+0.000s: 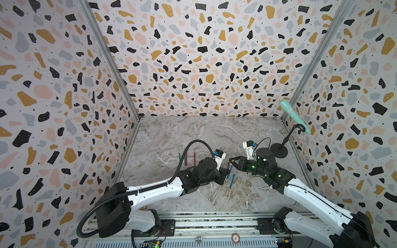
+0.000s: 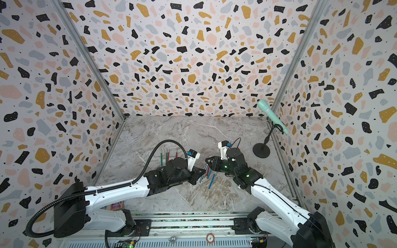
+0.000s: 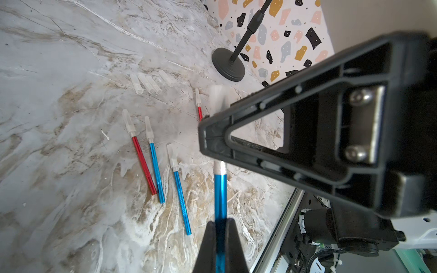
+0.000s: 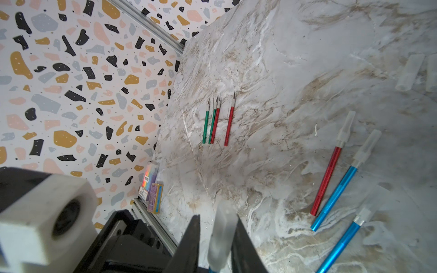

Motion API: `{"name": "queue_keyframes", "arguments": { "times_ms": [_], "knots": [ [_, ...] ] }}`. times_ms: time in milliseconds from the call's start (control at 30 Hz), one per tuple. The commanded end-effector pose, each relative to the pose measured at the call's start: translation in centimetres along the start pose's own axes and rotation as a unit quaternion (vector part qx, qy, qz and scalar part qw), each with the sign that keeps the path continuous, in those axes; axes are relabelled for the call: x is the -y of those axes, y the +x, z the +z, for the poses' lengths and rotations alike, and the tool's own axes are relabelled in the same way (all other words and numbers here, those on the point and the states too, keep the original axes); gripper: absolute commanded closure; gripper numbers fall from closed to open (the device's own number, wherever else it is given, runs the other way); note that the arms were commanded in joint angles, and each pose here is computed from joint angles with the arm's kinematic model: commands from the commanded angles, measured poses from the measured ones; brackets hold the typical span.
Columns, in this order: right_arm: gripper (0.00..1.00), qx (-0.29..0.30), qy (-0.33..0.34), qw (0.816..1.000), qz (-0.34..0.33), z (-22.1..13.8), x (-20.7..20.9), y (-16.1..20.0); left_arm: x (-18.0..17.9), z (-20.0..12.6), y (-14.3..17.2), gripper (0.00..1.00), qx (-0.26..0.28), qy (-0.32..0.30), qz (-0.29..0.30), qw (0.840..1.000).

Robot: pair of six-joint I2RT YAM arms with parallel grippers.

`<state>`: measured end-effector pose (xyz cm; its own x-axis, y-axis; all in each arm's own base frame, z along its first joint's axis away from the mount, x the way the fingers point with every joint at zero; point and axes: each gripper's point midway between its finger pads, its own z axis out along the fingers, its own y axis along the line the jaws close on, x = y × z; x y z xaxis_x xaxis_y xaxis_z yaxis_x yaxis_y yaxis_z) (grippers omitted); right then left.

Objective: Remove protective caps from carving knives
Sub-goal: Remove the protective sleeve from the carving knife.

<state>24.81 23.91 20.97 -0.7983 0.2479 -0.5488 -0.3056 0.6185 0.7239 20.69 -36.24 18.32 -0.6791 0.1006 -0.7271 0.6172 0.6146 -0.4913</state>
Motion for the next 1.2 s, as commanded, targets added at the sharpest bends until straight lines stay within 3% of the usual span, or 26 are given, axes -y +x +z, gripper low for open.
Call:
{"name": "queue_keyframes", "arguments": {
  "times_ms": [0, 133, 267, 533, 633, 733, 800, 1167],
  "knots": [
    [0.82, 0.008, -0.018, 1.0, -0.006, -0.3, -0.9, -0.4, 0.9, -0.3, -0.5, 1.0, 0.013, 0.018, 0.004, 1.0],
    [0.88, 0.007, -0.017, 1.0, -0.004, -0.3, -0.8, -0.3, 0.8, -0.3, -0.4, 1.0, 0.012, 0.016, 0.006, 1.0],
    [1.0, 0.006, -0.016, 1.0, -0.003, -0.4, -0.8, -0.2, 0.7, -0.3, -0.5, 1.0, 0.012, 0.012, 0.007, 1.0],
    [1.0, 0.005, -0.013, 1.0, 0.002, -0.5, -0.6, -0.1, 0.0, 0.5, -0.1, 0.98, -0.007, -0.013, 0.017, 1.0],
    [1.0, 0.007, -0.013, 1.0, 0.003, -0.5, -0.7, -0.2, -0.1, 0.5, -0.2, 0.7, -0.005, -0.016, 0.018, 1.0],
    [1.0, 0.005, -0.016, 1.0, 0.005, -0.5, -0.9, -0.1, 0.0, 0.6, -0.3, 0.62, -0.004, -0.013, 0.018, 1.0],
    [1.0, 0.007, -0.018, 1.0, 0.004, -0.6, -1.0, -0.3, 0.0, 0.5, -0.3, 0.64, -0.003, -0.012, 0.018, 1.0],
    [1.0, 0.001, -0.024, 1.0, 0.005, -0.4, -1.0, 0.1, 0.4, 1.3, 0.3, 0.95, -0.019, 0.002, 0.016, 1.0]
  ]
}}
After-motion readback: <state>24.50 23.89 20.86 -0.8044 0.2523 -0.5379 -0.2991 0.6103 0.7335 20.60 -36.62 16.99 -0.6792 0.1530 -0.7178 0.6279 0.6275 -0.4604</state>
